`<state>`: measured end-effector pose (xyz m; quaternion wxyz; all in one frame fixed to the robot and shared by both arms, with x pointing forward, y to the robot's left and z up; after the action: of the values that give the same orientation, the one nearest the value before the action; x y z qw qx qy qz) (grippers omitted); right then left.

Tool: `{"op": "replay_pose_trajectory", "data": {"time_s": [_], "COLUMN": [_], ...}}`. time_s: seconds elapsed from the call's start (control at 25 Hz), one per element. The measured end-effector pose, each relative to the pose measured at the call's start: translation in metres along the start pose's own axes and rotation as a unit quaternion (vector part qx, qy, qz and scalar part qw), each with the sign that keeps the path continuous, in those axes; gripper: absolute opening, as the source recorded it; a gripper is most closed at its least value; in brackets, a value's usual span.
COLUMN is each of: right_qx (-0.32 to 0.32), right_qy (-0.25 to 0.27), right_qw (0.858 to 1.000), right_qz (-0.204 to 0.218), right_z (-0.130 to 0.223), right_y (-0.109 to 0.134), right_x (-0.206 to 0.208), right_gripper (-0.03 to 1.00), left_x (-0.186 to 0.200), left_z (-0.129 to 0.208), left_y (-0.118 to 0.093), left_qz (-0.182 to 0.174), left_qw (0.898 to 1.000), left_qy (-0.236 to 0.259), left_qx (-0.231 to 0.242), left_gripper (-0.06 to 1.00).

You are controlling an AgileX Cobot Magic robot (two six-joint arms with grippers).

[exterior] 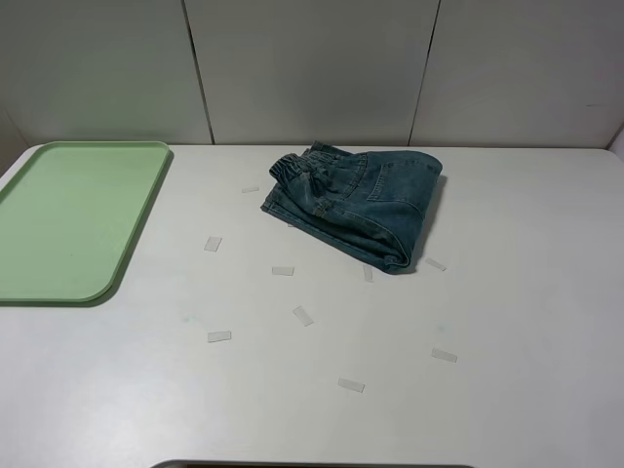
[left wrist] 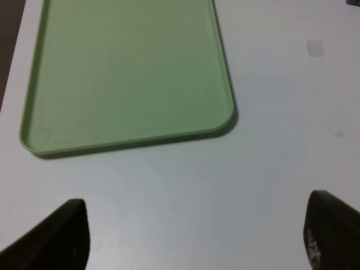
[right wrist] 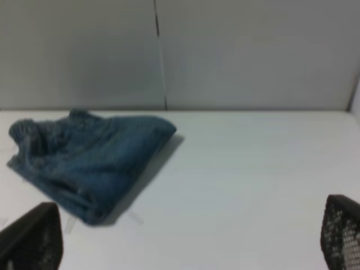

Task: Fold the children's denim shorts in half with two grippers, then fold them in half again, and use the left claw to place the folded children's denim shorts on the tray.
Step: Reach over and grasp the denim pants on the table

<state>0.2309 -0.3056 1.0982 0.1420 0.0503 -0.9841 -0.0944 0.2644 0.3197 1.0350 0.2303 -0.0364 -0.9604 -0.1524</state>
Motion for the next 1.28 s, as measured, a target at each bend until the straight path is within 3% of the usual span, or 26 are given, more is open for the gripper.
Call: {"op": "replay_pose_trajectory", "data": {"time_s": [0.4,1.28], "right_qx": [-0.010,-0.007], "right_qy": [0.091,0.080], "right_qw": [0.996,0.997], "right_qz": [-0.002,0.001], "right_z": [0.046,0.046], "right_y": [-0.003,-0.004], "right_x": [-0.042,-0.046], "right_gripper": [0.69,0.69], "left_x": [0.000,0.000], "left_z": [0.000,0.000], "left_y": [0.000,0.000], "left_qz": [0.000,0.000], "left_qw": [1.000,1.000], "left_qy": [0.000,0.000], "left_qx": [0.000,0.000], "left_gripper": [0.76,0.76]}}
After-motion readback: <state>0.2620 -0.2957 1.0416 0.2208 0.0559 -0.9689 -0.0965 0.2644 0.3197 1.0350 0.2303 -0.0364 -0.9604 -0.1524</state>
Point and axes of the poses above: a point on each arm's last joint axis where the gripper is mounted, x pointing back along that axis away from the gripper, y along the wrist's bending axis when the last joint is at zero, z = x × y, the point moved 3 cm from there along -x, pointing out along that axis toward the gripper, and after that the axes turned 11 degrees about -x, right-handed, at the moved point
